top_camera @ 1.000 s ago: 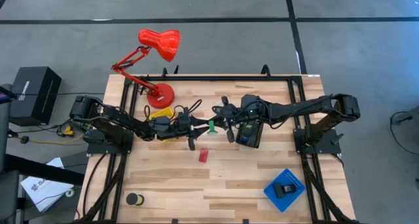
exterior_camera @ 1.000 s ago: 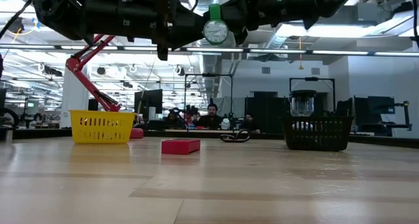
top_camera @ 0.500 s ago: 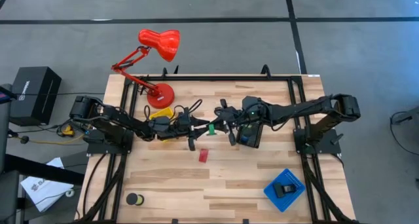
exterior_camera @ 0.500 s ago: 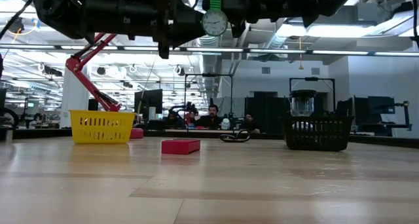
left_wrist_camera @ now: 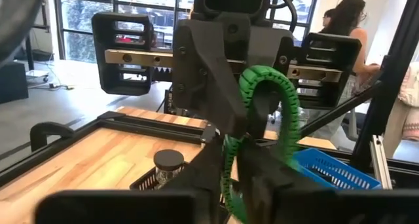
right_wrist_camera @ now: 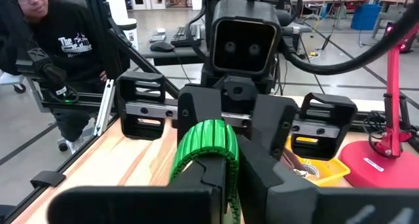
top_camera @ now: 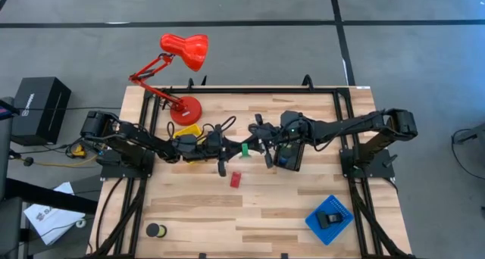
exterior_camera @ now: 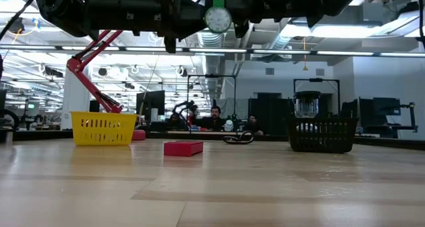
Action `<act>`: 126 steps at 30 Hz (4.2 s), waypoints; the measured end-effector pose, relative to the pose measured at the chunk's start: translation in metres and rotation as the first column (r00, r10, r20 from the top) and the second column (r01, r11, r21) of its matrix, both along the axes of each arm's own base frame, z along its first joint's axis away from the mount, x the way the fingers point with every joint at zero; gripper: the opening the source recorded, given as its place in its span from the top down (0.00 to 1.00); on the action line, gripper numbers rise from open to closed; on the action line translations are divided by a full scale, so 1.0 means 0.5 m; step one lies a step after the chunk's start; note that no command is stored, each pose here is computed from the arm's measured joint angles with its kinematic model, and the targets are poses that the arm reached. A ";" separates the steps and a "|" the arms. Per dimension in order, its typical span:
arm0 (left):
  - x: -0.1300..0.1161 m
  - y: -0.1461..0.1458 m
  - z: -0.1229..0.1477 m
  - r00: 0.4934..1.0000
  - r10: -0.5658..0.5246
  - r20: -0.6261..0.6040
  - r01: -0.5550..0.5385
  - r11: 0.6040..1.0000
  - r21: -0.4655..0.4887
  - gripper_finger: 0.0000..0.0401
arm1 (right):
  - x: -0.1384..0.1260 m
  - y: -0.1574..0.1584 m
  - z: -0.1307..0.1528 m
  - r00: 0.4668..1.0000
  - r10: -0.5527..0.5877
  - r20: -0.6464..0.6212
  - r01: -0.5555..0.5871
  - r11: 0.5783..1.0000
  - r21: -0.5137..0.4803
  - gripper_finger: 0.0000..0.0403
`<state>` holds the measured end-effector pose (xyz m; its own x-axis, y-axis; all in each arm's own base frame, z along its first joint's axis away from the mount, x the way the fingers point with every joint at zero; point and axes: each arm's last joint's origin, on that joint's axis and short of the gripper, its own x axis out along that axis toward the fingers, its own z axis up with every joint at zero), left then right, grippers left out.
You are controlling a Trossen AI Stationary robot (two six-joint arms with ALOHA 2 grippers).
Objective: Pick & Place Office items
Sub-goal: Put the green wristwatch into the yellow bin, then put the red digital timer into the blue bin
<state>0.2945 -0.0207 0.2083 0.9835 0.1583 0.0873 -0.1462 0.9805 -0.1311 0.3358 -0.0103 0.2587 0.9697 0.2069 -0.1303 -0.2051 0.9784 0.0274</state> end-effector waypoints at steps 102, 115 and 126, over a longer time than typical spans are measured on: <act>-0.248 0.069 -0.077 0.684 0.233 -0.691 -0.455 0.877 -0.155 0.80 | -0.044 -0.055 -0.096 0.839 -0.143 -0.525 0.172 0.985 0.006 0.77; -0.245 0.071 -0.073 0.693 0.277 -0.666 -0.480 0.866 -0.139 0.65 | -0.042 -0.055 -0.092 0.851 -0.145 -0.505 0.172 0.985 0.006 0.77; -0.228 0.071 -0.046 0.796 0.278 -0.538 -0.448 0.868 -0.215 0.67 | -0.039 -0.053 -0.089 0.860 -0.143 -0.489 0.168 0.986 0.007 0.77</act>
